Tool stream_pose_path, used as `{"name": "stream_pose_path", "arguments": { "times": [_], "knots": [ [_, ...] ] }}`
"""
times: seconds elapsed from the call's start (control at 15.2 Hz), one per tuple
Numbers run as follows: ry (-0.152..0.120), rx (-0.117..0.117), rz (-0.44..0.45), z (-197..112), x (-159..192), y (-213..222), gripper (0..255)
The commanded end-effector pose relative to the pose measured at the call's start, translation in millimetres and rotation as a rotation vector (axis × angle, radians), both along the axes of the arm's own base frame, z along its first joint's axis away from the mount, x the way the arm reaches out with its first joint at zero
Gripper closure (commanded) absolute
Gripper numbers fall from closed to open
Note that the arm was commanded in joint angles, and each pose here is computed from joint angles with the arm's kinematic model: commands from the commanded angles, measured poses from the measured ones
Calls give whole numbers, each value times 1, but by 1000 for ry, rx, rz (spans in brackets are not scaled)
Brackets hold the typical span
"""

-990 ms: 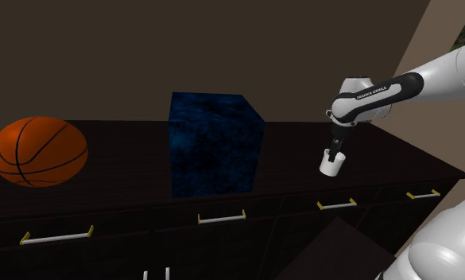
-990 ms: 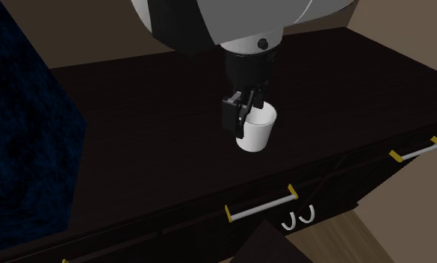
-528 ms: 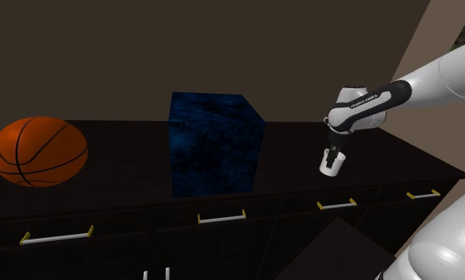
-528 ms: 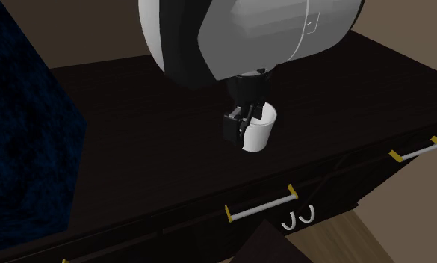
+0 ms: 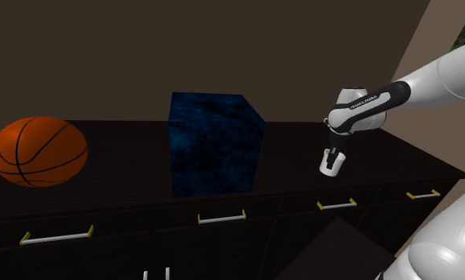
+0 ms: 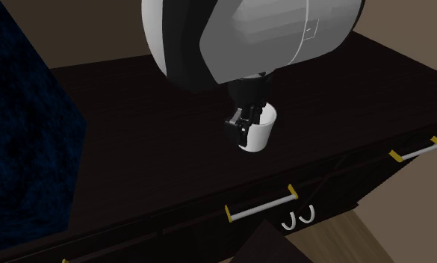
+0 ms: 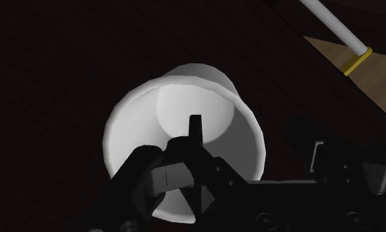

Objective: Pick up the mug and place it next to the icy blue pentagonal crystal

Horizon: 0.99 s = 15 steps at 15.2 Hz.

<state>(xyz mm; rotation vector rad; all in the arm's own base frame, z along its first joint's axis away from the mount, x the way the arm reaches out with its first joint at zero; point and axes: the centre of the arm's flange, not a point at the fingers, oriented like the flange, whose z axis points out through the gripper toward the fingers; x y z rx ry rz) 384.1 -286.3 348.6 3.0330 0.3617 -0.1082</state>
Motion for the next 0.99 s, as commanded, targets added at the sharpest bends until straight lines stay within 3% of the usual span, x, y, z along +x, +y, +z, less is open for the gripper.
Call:
{"name": "stream_pose_path", "arguments": {
  "times": [0.0,0.53,0.92],
  "knots": [
    [0,0,0,0,0,0,255],
    [0,0,0,0,0,0,255],
    [0,0,0,32,0,0,255]
  ]
}}
